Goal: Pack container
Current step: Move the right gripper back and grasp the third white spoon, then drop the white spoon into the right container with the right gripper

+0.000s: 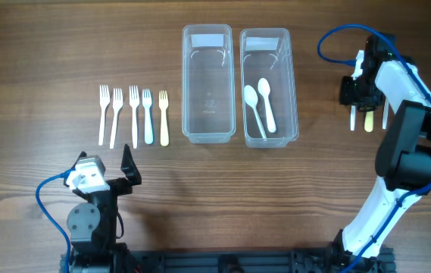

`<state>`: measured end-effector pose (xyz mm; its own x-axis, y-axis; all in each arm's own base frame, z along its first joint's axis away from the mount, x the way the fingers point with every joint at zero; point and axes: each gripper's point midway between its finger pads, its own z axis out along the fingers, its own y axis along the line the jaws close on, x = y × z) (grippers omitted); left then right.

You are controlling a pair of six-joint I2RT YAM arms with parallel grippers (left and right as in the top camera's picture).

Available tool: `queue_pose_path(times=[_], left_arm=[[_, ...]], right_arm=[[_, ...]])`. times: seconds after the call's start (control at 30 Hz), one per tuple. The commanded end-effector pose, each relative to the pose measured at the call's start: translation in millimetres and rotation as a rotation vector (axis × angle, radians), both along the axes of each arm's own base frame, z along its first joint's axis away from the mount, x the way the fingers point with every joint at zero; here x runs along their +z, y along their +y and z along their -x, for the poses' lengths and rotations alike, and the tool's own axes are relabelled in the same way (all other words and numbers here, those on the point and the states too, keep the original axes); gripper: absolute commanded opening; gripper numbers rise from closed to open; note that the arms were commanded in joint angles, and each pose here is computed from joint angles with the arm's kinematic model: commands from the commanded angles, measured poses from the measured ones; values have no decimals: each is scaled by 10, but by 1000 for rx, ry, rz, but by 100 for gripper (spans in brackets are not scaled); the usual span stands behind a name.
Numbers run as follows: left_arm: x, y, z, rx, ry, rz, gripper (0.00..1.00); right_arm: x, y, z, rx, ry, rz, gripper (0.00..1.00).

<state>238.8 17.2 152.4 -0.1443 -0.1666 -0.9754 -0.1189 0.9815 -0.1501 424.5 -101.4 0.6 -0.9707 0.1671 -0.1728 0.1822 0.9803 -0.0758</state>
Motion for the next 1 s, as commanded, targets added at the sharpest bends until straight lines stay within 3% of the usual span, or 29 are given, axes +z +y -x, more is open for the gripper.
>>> queue_pose_path(times=[0.0,0.23,0.37,0.47,0.6,0.8,0.97], left_arm=[[-4,13,0,2,-3,-19,100],[-6,13,0,2,-3,-19,100],[-6,13,0,2,-3,-19,100],[-6,13,0,2,-3,-19,100],[-6,13,0,2,-3,-19,100],[-6,13,0,2,-3,-19,100],[-6,13,0,2,-3,-19,100]], right_arm=[[-139,41,56,7,29,-25,37],[-329,45,232,-34,59,-37,37],[-375,50,292,-41,73,-40,27],[-374,48,284,-46,69,-40,7],[-351,51,290,-44,71,-41,4],[226,39,-38,-32,-58,-24,4],[1140,262,-391,28,-268,-59,4]])
